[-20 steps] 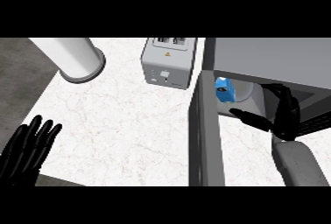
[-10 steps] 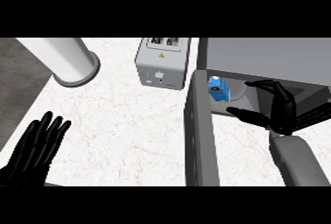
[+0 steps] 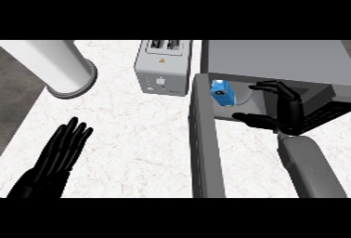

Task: Pick up the milk, place it into the microwave and close the microwave

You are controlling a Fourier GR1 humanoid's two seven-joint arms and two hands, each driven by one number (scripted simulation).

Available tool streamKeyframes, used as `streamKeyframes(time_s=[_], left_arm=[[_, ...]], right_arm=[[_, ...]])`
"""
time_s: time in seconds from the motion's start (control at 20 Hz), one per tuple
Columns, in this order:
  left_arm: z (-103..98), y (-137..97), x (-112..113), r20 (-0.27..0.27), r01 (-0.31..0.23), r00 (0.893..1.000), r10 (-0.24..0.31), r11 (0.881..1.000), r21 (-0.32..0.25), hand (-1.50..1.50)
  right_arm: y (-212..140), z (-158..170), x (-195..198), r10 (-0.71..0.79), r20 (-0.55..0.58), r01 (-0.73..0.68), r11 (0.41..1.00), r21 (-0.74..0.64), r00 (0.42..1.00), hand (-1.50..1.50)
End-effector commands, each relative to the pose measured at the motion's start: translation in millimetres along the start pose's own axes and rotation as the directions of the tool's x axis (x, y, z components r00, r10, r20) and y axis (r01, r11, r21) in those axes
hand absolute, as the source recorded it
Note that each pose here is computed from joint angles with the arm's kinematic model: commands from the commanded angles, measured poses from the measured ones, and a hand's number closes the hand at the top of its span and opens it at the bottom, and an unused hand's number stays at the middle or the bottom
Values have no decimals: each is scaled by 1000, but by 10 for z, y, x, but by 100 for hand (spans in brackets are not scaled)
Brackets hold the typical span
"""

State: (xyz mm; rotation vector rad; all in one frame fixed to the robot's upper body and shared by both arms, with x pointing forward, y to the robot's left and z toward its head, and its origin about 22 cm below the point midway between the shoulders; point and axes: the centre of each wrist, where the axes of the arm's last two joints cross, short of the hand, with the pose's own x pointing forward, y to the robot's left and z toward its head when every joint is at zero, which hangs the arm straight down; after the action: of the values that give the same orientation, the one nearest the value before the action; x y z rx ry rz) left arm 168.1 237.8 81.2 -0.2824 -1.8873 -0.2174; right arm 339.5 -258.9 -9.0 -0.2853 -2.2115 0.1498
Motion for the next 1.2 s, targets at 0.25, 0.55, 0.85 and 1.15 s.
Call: streamKeyframes(time_s=[0.25, 0.55, 0.85, 1.15], left_arm=[[-166, -141, -193, -37, 4, 999, -10, 991, -136, -150], [-252, -168, -337, -58, 55, 996, -71, 967, -250, 150], [-538, -371, -645, -119, 52, 989, -84, 966, -251, 150], [-709, -530, -798, -169, 107, 966, -195, 899, -425, 150]], right_arm=[[353, 112, -231, -150, -311, 170, 985, 38, 938, -150], [276, 147, -287, -148, -326, 179, 982, 67, 934, -150], [138, 617, -293, -206, -330, 242, 967, 74, 921, -150], [-258, 773, -159, -161, -330, 207, 972, 109, 930, -150]])
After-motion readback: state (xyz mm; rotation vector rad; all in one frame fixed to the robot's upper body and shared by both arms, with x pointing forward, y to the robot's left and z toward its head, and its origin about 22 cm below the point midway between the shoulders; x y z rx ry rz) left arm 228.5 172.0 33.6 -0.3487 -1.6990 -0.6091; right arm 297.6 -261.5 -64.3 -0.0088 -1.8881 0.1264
